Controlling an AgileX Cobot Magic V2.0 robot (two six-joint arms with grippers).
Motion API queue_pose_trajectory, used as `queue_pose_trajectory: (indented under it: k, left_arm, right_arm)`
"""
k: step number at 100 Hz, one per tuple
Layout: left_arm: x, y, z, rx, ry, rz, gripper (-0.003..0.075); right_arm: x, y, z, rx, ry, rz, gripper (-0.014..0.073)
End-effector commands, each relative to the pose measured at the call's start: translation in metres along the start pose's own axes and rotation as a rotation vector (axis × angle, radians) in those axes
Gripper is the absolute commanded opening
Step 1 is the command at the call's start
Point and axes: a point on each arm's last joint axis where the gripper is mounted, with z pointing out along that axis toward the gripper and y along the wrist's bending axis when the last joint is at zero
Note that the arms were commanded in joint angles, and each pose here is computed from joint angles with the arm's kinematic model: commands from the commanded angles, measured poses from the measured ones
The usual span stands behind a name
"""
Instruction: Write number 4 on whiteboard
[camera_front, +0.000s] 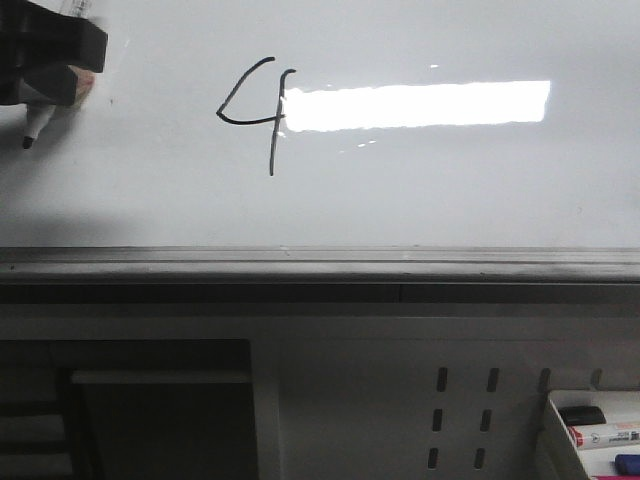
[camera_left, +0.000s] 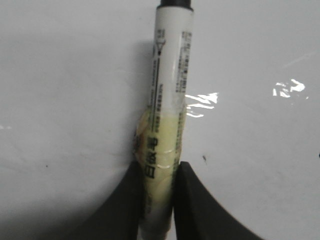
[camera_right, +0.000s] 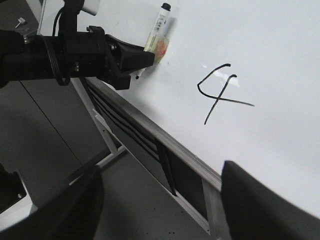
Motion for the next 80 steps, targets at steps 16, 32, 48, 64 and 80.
queue_pose_trajectory:
  k: [16,32,48,64,80]
  left_arm:
    - [-0.0137,-0.0007,0.0005,0.019,-0.046,0.010,-0.0020]
    - [-0.0150,-0.0039,0.0050,0.031,-0.037,0.012,-0.0015]
    - [-0.0171,-0.0052,0.0054,0.039,-0.039,0.010,0.0150]
    - [-0.0171,-0.0052,0.0054,0.039,-0.039,0.008,0.0407]
    - [-0.0169,-0.0051,0.0054,0.038,-0.036,0.001,0.0456]
  right_arm:
    - [-0.0104,0.0012,-0.0045,0.008,-0.063,0.022,0.0447]
    - [-0.0103,0.0014,-0.0045,0.006,-0.061,0.029,0.0447]
    - [-0.0101,0.0016,-0.0045,0.003,-0.059,0.029,0.0447]
    - [-0.0101,0.0016,-0.0045,0.003,-0.059,0.029,0.0447]
    - [-0.0101,0.0016,-0.0045,0.003,-0.059,0.029,0.0447]
